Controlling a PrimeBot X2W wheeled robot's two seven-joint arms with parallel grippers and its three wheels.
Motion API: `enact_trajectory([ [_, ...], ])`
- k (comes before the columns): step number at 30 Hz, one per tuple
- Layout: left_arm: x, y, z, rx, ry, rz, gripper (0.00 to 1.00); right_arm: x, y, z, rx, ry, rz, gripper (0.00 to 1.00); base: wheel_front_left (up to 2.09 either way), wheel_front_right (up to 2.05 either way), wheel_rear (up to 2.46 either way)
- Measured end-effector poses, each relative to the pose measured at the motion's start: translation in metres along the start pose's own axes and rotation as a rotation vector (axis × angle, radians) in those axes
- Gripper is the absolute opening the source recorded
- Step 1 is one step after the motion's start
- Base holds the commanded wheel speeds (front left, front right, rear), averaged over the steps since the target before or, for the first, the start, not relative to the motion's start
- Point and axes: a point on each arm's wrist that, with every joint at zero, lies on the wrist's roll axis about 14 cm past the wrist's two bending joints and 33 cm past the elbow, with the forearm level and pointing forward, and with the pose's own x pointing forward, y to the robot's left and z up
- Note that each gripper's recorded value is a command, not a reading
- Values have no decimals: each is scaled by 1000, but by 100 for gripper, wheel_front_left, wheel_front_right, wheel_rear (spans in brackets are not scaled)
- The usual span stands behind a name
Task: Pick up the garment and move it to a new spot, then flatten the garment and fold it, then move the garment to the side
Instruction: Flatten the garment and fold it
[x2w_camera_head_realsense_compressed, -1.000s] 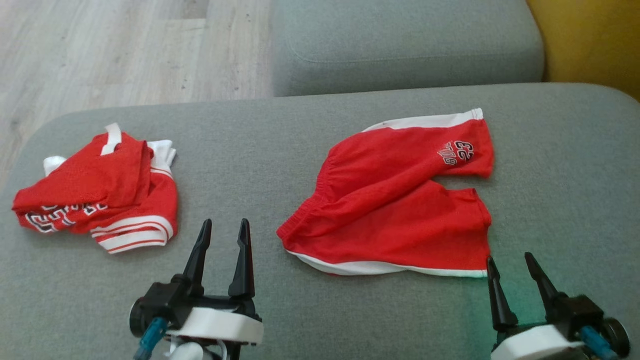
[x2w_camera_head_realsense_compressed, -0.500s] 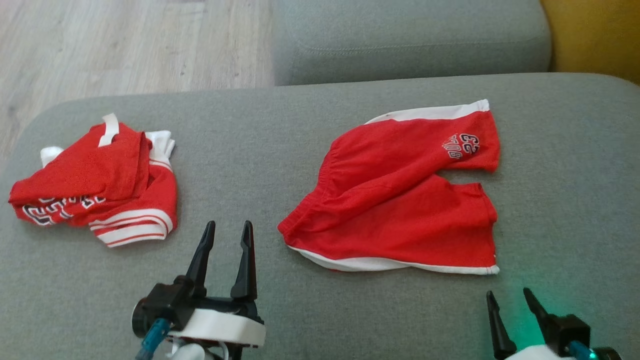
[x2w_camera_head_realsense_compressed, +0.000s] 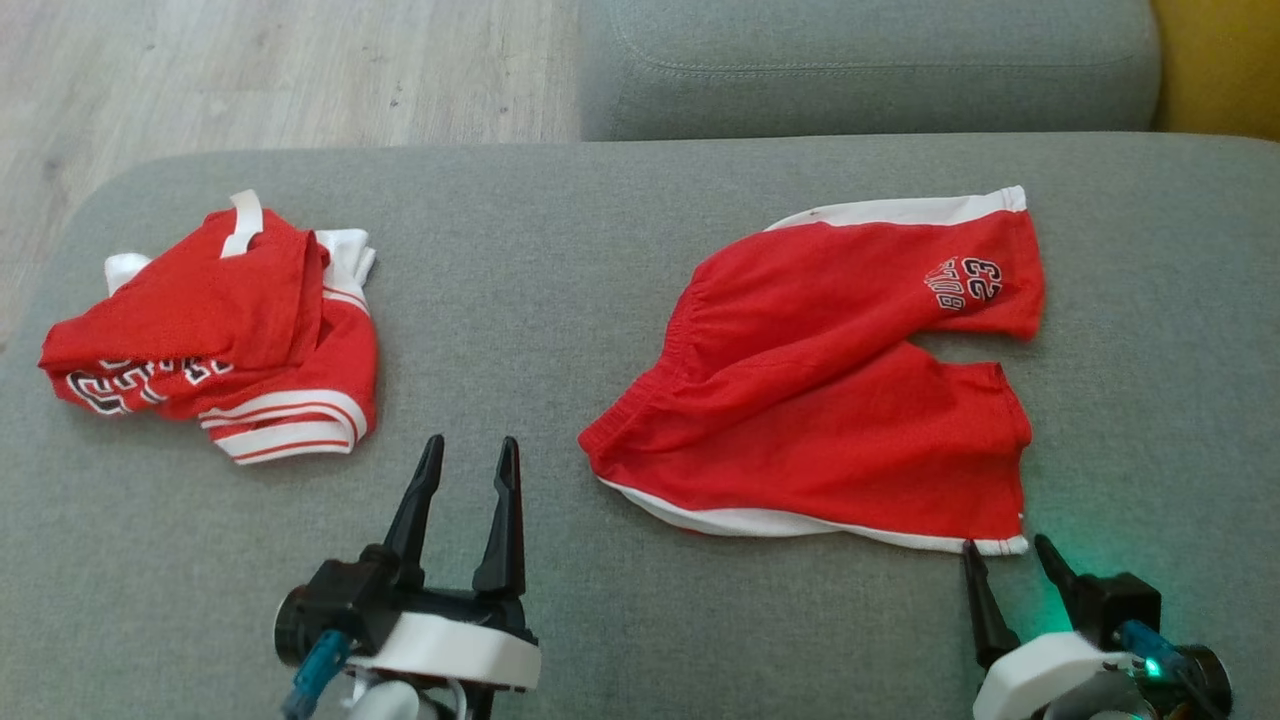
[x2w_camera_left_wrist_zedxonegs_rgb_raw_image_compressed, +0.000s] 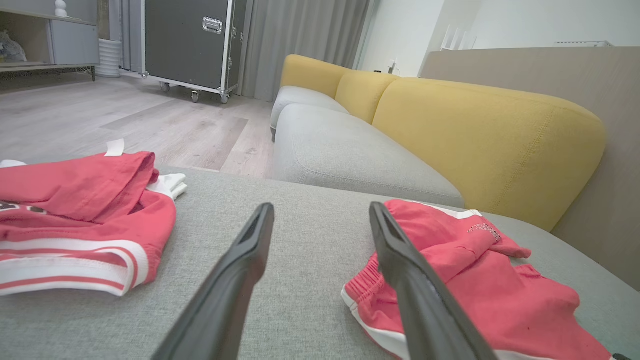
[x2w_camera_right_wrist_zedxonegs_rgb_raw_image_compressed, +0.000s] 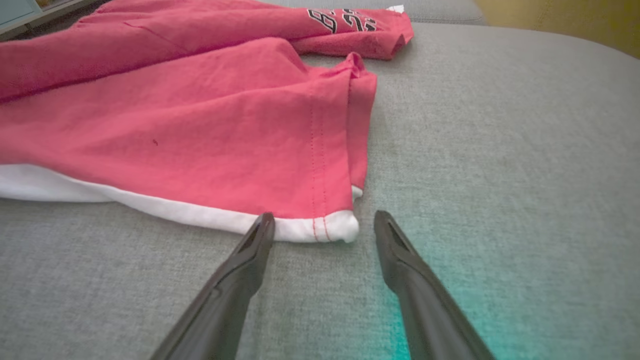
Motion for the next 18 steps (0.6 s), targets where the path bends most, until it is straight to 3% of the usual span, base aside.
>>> enact_trajectory([
  [9, 1, 1, -1, 3, 3, 3, 100, 7, -1, 3, 5, -1, -3, 100, 0, 0, 0],
  [10, 1, 1, -1, 4, 3, 2, 100, 7, 0, 3, 2, -2, 1, 58, 0, 0, 0],
  [11, 2, 1, 0, 4, 2, 0, 100, 7, 2, 2, -5, 2, 10, 0, 0, 0, 0],
  [18, 5, -5, -1, 25, 4, -22, 100, 4, -6, 9, -29, -19, -15, 0, 0, 0, 0],
])
